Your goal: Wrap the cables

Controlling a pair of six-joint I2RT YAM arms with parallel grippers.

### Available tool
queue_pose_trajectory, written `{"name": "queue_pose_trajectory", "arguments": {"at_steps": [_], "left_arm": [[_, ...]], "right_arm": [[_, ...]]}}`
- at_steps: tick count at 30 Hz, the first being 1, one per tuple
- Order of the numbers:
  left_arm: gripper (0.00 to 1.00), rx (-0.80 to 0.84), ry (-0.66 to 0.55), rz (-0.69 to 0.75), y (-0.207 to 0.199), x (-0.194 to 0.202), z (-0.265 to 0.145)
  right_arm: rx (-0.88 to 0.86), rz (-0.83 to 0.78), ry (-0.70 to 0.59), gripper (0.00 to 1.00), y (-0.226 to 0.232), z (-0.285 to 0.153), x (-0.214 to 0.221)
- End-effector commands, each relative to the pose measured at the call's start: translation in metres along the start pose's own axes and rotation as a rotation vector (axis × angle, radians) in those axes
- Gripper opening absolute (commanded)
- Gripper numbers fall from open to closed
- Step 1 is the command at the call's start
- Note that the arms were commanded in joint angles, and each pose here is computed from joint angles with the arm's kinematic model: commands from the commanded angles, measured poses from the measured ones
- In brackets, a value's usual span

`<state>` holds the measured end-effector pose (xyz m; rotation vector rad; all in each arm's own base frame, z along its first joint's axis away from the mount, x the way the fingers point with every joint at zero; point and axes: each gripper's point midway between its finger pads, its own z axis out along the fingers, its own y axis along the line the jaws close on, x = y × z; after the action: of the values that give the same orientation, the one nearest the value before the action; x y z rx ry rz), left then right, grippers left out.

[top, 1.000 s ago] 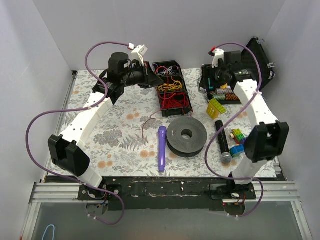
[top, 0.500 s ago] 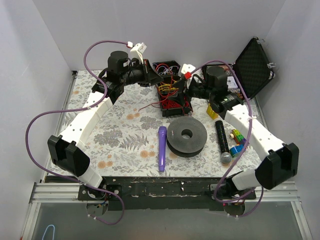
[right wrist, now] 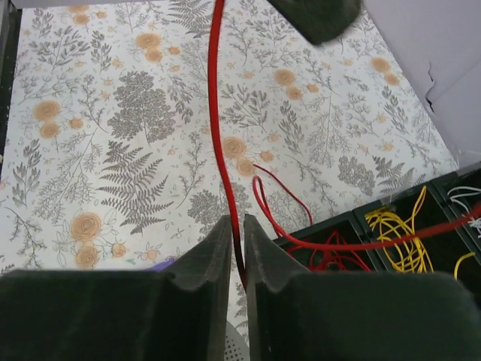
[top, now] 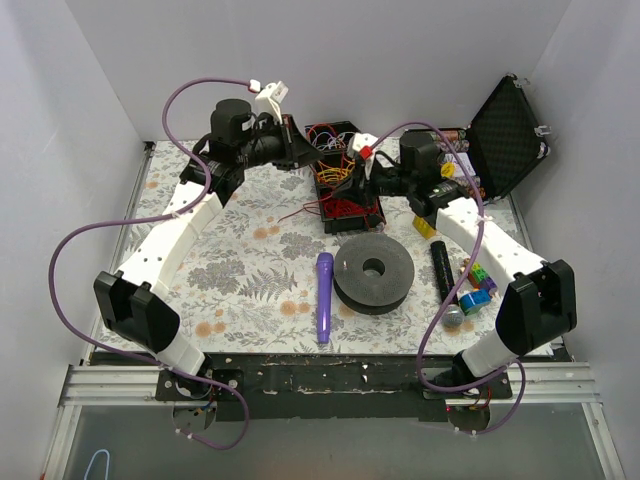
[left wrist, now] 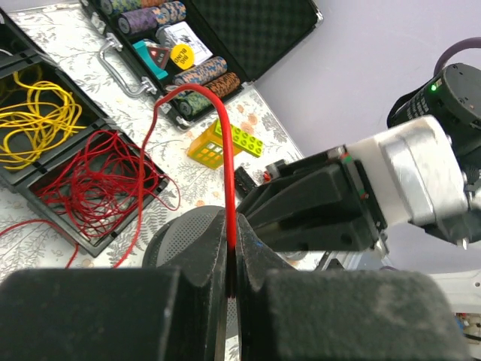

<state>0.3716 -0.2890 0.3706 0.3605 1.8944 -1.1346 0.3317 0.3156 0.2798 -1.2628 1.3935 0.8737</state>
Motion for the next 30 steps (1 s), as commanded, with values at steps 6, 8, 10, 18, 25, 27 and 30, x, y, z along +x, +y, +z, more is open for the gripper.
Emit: {"name": "queue_pose_trajectory", "arguments": {"at_steps": [6, 8, 10, 18, 25, 27, 30], "left_arm": [[0.00, -0.056, -0.026, 0.066, 0.012, -0.009, -0.024], [0.22, -0.093, 0.015, 0.128, 0.024, 0.001, -0.027], [0.70, -0.094, 0.065, 0.224, 0.029, 0.014, -0.034], [0.89, 0.046, 0.228, 0.788, 0.019, 0.053, -0.066], [0.81, 0.388, 0.261, 1.040, -0.052, 0.087, -0.058], [0.81, 0.443, 0.239, 1.091, -0.062, 0.086, -0.055], [0.80, 0.514, 0.214, 1.143, -0.078, 0.088, -0.050]], "right_arm": [[-0.017, 0.135, -0.003, 0.01, -0.006, -0.026, -0.012], [-0.040, 0.170, 0.024, 0.01, 0.002, -0.031, -0.015], [-0.063, 0.219, 0.054, 0.01, 0.012, -0.036, -0.015], [-0.193, 0.503, 0.213, 0.01, 0.053, -0.052, -0.002], [-0.285, 0.606, 0.219, 0.01, 0.081, -0.052, -0.029], [-0.319, 0.587, 0.186, 0.01, 0.089, -0.052, -0.044], [-0.342, 0.569, 0.170, 0.01, 0.103, -0.052, -0.056]]}}
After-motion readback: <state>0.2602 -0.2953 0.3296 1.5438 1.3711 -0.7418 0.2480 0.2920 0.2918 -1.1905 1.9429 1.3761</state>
